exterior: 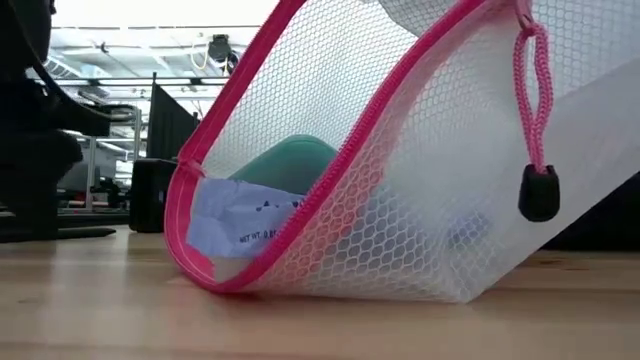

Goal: Unpack backpack
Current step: Put the black pen into the white zip bag

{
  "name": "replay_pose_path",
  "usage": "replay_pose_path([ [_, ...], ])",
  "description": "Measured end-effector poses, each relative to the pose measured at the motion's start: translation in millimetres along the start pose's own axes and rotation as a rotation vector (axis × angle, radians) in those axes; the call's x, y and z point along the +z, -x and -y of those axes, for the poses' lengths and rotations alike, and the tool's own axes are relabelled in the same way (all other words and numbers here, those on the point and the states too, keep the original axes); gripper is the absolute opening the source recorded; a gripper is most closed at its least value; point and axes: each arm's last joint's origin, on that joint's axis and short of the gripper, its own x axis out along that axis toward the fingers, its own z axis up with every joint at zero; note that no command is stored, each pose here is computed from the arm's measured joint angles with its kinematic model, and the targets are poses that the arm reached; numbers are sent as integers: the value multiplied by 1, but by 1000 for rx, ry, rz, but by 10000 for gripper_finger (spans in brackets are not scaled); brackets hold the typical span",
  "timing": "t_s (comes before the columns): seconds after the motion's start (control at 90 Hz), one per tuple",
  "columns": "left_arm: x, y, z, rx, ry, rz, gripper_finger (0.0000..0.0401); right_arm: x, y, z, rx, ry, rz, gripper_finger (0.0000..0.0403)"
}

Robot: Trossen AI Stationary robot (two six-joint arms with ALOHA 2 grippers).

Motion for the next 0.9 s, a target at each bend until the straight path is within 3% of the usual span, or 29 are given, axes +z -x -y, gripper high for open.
replay_pose_path([
  [0.367, -5, -14, 0, -52, 21, 29, 129, 1, 0, 0, 2, -5, 3, 0],
  [0.633, -4, -14, 4, -91, 10, 50, 18, 1, 0, 0, 1, -5, 3, 0],
  [0.9, -3, -9, 8, -101, 2, 60, 17, 1, 0, 0, 1, -5, 3, 0],
])
